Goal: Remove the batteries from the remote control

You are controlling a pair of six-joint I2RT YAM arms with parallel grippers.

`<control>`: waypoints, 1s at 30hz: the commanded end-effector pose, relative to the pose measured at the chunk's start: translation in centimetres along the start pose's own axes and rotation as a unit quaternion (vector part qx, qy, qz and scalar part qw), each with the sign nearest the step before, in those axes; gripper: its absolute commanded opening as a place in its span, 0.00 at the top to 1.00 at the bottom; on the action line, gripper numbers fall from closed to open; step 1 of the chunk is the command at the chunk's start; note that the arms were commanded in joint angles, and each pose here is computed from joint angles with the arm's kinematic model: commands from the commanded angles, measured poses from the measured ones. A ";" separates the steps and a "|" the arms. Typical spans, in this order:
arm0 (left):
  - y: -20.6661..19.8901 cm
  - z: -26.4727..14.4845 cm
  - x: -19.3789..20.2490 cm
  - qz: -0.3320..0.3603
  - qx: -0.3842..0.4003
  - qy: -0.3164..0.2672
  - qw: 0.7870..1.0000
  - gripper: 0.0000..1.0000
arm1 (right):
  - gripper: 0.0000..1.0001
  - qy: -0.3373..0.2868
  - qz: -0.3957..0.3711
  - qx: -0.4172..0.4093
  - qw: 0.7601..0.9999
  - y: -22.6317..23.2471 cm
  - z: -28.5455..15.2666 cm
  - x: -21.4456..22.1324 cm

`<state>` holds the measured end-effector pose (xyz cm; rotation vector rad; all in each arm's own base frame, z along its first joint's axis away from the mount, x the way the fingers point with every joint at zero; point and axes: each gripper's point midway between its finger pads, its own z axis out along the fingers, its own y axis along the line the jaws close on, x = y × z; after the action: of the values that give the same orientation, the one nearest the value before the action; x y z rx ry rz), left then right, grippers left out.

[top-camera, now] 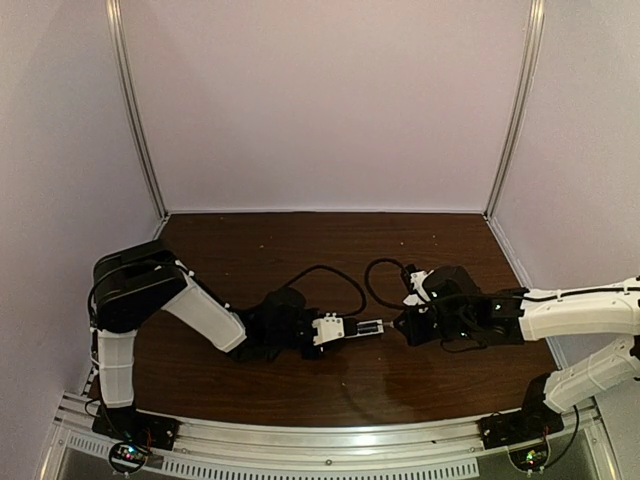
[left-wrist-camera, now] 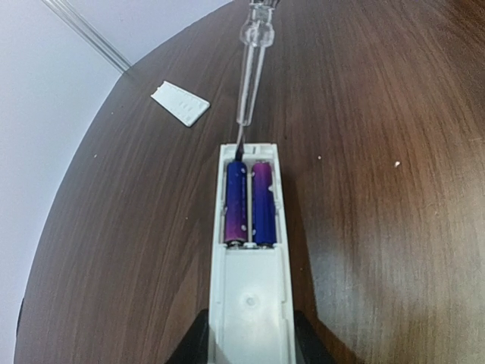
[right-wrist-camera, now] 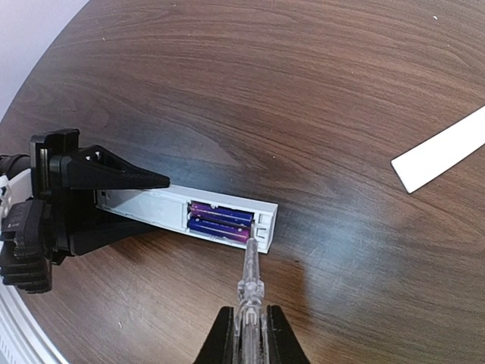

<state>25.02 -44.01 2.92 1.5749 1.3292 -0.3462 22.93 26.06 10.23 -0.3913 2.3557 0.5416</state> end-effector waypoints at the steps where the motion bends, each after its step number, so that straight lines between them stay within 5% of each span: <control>1: -2.0 0.3 -0.6 0.004 0.044 -0.010 0.999 1.00 | 1.00 -0.010 0.010 -0.095 0.995 3.6 -1.0 -0.7; 30: -2.8 0.3 -0.9 0.000 0.064 -0.022 0.998 1.00 | 1.00 0.001 0.059 -0.214 0.975 2.0 -1.3 0.9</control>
<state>24.53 -44.13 2.76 1.5887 1.3293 -0.3843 22.79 24.43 9.49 -0.3236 2.3215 0.8557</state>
